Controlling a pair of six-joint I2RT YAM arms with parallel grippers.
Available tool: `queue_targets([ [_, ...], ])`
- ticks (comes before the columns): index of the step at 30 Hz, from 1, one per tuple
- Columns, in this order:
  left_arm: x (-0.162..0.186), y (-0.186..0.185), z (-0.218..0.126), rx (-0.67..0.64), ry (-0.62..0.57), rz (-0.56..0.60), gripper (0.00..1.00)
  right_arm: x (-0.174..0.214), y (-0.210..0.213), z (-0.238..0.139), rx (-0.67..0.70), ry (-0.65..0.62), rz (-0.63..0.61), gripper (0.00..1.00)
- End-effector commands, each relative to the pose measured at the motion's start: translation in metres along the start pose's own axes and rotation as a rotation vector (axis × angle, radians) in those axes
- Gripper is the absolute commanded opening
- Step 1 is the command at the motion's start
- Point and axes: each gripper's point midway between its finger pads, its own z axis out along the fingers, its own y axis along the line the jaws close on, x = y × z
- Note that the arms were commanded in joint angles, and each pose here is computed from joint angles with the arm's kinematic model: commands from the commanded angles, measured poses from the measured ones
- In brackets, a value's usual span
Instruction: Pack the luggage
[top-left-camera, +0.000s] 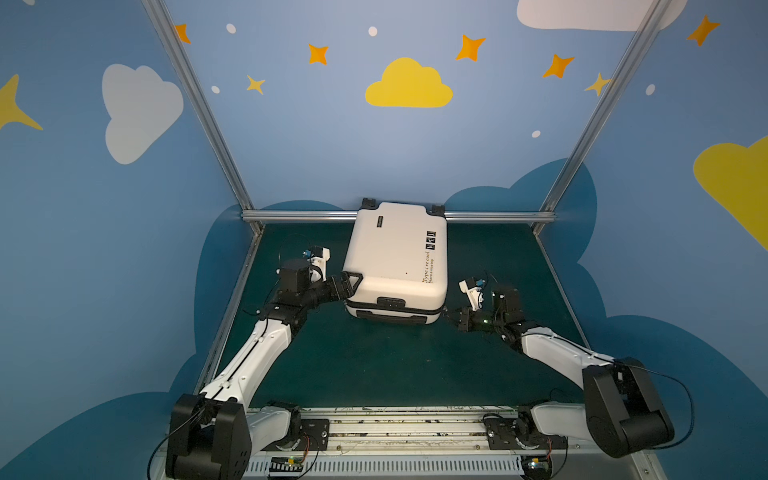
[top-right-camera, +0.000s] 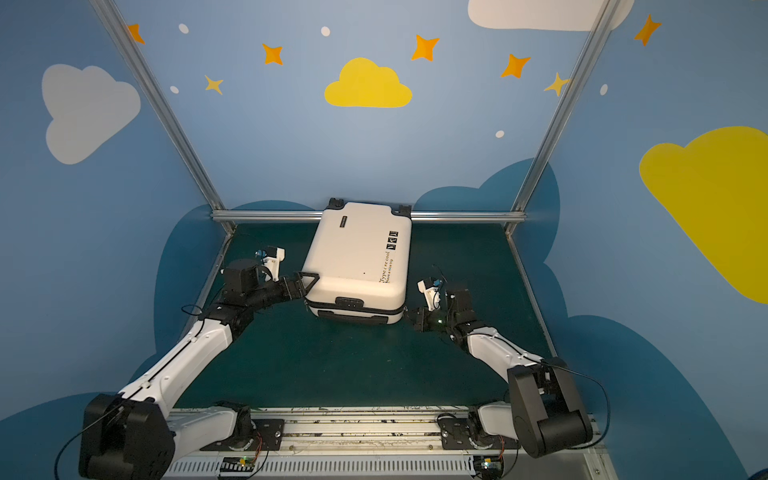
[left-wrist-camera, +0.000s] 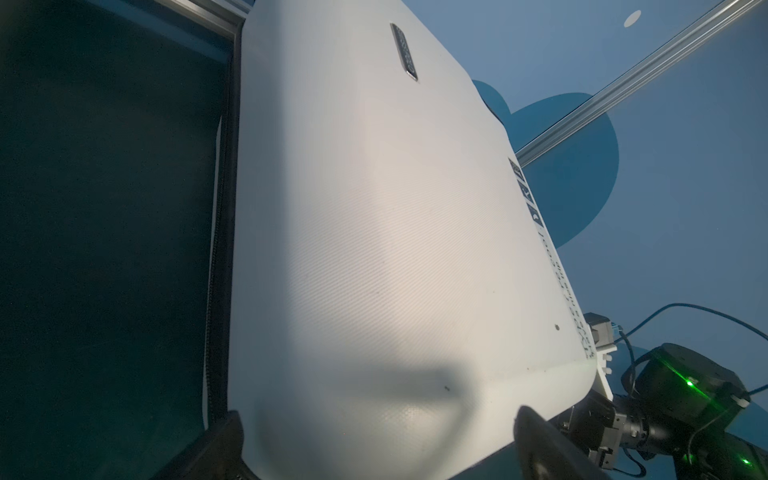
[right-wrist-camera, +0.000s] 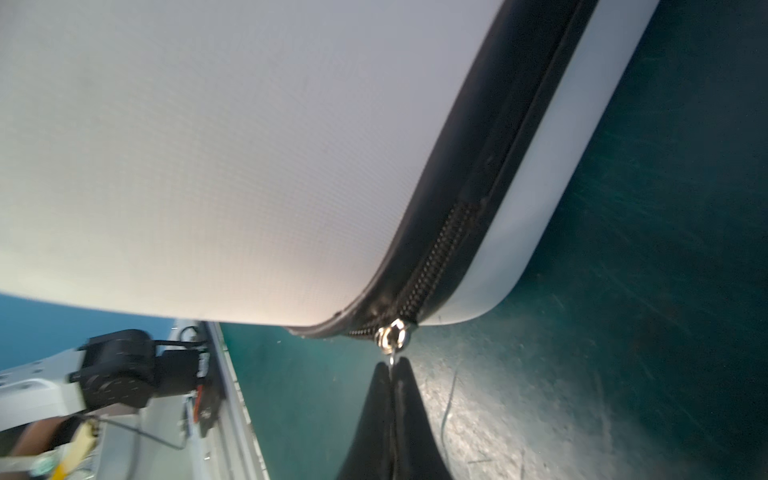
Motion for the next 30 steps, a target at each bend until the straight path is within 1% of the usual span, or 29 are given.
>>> queue_targets([
  [1, -0.007, 0.000, -0.004, -0.017, -0.021, -0.004, 1.00, 0.020, 0.000, -0.002, 0.056, 0.080, 0.001, 0.00],
  [6, -0.011, 0.028, -0.026, -0.189, -0.137, -0.035, 0.99, 0.020, -0.003, 0.000, 0.065, 0.084, 0.009, 0.00],
  [11, 0.010, 0.038, -0.041, -0.206, -0.181, -0.095, 0.97, 0.018, -0.003, 0.000, 0.062, 0.080, 0.007, 0.00],
  [14, 0.032, 0.049, -0.041, -0.212, -0.161, -0.144, 0.94, 0.019, -0.002, 0.000, 0.060, 0.081, 0.006, 0.00],
  [17, 0.054, 0.061, -0.040, -0.228, -0.134, -0.183, 0.86, 0.020, -0.003, 0.000, 0.061, 0.080, 0.005, 0.00],
  [19, 0.067, 0.066, -0.038, -0.227, -0.117, -0.196, 0.78, 0.019, -0.002, 0.000, 0.056, 0.079, 0.001, 0.00],
  [22, 0.080, 0.068, -0.035, -0.219, -0.103, -0.184, 0.64, 0.019, -0.001, 0.000, 0.053, 0.078, -0.002, 0.00],
  [25, 0.090, 0.070, -0.029, -0.214, -0.081, -0.149, 0.54, 0.018, 0.000, 0.001, 0.043, 0.078, -0.001, 0.00],
  [27, 0.094, 0.068, -0.022, -0.204, -0.069, -0.109, 0.51, 0.019, 0.000, 0.002, 0.035, 0.080, 0.006, 0.00],
  [30, 0.097, 0.067, -0.011, -0.209, -0.060, -0.035, 0.50, 0.020, 0.001, 0.004, 0.022, 0.084, 0.013, 0.00],
])
